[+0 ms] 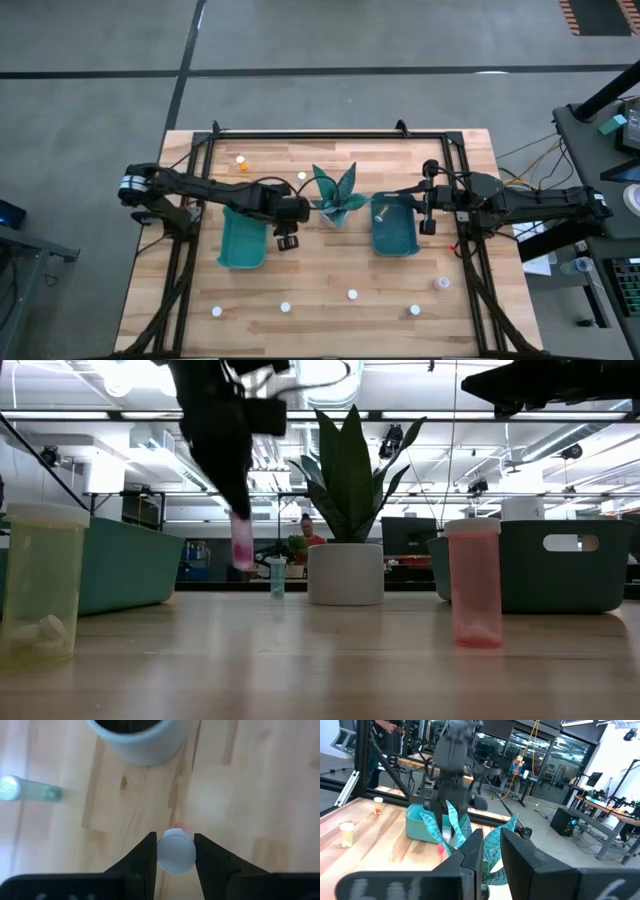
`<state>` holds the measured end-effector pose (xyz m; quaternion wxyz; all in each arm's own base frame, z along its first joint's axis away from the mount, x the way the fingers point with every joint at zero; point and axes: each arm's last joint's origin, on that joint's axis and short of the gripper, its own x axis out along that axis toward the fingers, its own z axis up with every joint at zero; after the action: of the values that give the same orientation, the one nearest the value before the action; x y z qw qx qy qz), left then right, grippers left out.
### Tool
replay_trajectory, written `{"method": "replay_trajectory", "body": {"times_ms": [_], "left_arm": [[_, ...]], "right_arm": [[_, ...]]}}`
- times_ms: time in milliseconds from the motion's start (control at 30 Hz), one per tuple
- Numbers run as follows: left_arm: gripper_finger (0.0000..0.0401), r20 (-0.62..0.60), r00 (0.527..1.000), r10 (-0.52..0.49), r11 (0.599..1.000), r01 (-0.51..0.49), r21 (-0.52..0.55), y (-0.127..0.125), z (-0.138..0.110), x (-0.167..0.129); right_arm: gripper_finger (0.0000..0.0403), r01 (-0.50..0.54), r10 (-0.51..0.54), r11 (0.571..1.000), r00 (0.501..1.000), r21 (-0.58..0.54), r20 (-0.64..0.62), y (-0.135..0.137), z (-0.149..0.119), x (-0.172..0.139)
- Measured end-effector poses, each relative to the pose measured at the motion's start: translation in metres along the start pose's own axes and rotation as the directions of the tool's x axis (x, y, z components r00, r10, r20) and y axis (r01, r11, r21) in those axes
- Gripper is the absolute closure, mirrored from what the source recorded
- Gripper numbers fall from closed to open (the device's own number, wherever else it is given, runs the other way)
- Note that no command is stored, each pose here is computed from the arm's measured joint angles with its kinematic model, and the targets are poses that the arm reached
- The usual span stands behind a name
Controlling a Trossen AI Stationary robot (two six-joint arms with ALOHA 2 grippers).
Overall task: Pick and place medicine bottles into bin by pill shape (circle, oval)
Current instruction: Put the pink capsule bottle into the green bin
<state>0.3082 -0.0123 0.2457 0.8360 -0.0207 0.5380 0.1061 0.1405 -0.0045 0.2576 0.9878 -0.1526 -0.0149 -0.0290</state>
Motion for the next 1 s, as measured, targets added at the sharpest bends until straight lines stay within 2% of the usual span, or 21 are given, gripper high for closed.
{"method": "replay_trajectory", "body": {"times_ms": [267, 433, 500, 633, 733, 867, 1000], "left_arm": [[0.0313, 0.192, 0.979, -0.063, 0.998, 0.065, -0.004, 0.003, 0.004, -0.065], [0.0314, 0.304, 0.939, -0.162, 0.985, 0.171, -0.002, 0.009, -0.009, -0.106], [0.0311, 0.320, 0.919, -0.230, 0.970, 0.242, 0.005, 0.011, -0.015, -0.118], [0.0308, 0.305, 0.848, -0.435, 0.896, 0.440, 0.053, 0.012, -0.029, -0.139], [0.0307, 0.313, 0.813, -0.492, 0.866, 0.493, 0.081, 0.013, -0.038, -0.149], [0.0306, 0.225, 0.850, -0.477, 0.871, 0.492, -0.012, 0.017, -0.053, -0.151], [0.0306, 0.062, 0.894, -0.443, 0.876, 0.447, -0.181, 0.020, -0.068, -0.145]], "right_arm": [[0.0346, -0.001, 0.001, 1.000, 1.000, -0.001, -0.003, 0.000, 0.000, 0.000], [0.0346, -0.001, 0.001, 1.000, 1.000, -0.001, -0.004, 0.000, 0.000, 0.000], [0.0346, -0.002, 0.002, 1.000, 1.000, -0.002, -0.006, 0.000, -0.001, 0.000], [0.0346, -0.002, 0.002, 1.000, 1.000, -0.001, -0.006, 0.000, -0.001, 0.000], [0.0346, -0.002, 0.002, 1.000, 1.000, -0.001, -0.006, 0.000, -0.001, 0.000], [0.0346, -0.002, 0.002, 1.000, 1.000, -0.001, -0.006, 0.000, -0.001, 0.000], [0.0346, -0.002, 0.002, 1.000, 1.000, -0.001, -0.006, 0.000, -0.001, 0.000]]}}
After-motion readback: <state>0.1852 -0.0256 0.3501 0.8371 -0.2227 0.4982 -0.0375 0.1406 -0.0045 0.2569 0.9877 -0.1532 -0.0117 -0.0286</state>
